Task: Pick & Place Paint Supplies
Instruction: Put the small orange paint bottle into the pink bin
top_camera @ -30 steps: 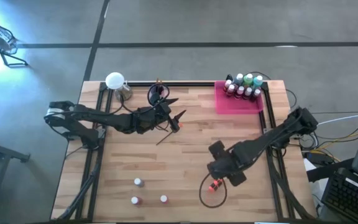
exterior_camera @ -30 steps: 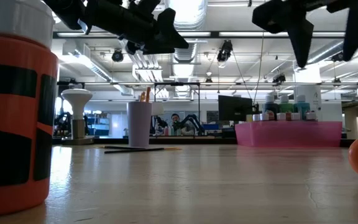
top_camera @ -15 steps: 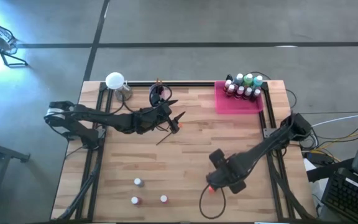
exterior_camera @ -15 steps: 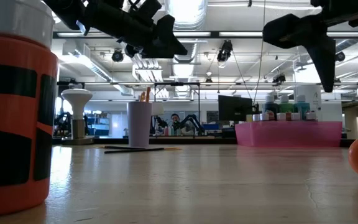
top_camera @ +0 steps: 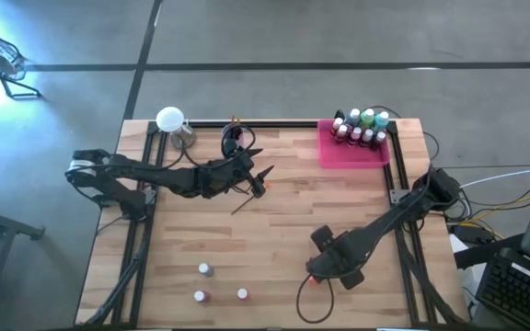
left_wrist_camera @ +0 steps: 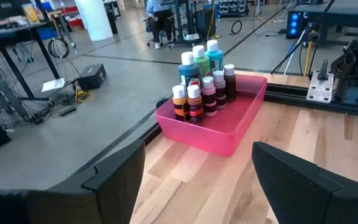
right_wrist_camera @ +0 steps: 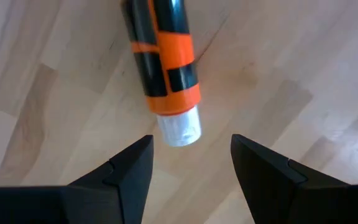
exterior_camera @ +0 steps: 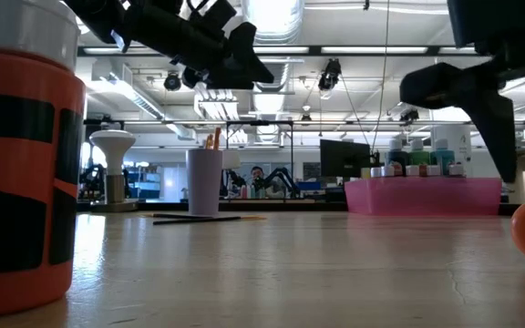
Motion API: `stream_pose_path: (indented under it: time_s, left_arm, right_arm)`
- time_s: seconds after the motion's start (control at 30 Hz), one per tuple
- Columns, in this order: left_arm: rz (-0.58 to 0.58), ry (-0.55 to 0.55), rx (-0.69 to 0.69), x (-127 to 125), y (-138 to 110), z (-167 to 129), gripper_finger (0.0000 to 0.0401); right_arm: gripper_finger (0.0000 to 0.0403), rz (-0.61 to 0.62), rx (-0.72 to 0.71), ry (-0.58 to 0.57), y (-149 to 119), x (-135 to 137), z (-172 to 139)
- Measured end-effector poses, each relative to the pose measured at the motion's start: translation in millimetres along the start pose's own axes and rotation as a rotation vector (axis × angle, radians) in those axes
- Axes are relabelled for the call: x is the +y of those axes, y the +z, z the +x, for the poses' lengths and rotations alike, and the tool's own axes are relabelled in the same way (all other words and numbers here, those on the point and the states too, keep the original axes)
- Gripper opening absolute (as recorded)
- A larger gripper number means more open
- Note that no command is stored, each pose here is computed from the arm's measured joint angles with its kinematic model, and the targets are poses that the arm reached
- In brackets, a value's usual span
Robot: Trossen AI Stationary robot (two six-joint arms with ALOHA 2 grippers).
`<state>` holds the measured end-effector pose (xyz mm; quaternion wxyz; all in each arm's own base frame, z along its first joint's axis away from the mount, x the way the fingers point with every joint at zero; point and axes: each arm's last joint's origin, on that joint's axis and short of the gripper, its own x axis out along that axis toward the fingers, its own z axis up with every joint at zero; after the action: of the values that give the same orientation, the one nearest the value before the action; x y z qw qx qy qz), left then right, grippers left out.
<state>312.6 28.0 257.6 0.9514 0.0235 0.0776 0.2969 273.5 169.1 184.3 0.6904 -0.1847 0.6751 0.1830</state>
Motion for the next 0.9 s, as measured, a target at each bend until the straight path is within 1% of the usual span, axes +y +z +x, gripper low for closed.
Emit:
stream_pose_path:
  time_s: [0.2, 0.43, 0.53, 0.7, 0.9]
  left_arm:
    - [-0.014, 0.000, 0.008, -0.1, -0.9, -0.1, 0.0300]
    - [-0.014, 0.000, 0.008, 0.0, -0.9, -0.1, 0.0300]
    - [-0.014, 0.000, 0.008, 0.0, -0.9, -0.1, 0.0300]
    - [-0.024, 0.000, 0.015, -0.1, -1.7, -0.1, 0.0300]
    - [-0.018, 0.001, 0.031, 0.1, -3.5, -0.1, 0.0300]
  right_arm:
    - [0.0214, 0.002, -0.001, 0.015, -4.8, 1.2, 12.6]
    - [0.0199, 0.014, -0.064, 0.019, -6.2, 1.4, 28.9]
    - [0.0191, 0.022, -0.052, 0.019, -10.3, 1.3, 34.6]
    - [0.0169, 0.022, -0.031, 0.018, -16.0, 1.2, 41.3]
    - [0.0125, 0.023, -0.048, 0.018, -15.2, 1.0, 42.6]
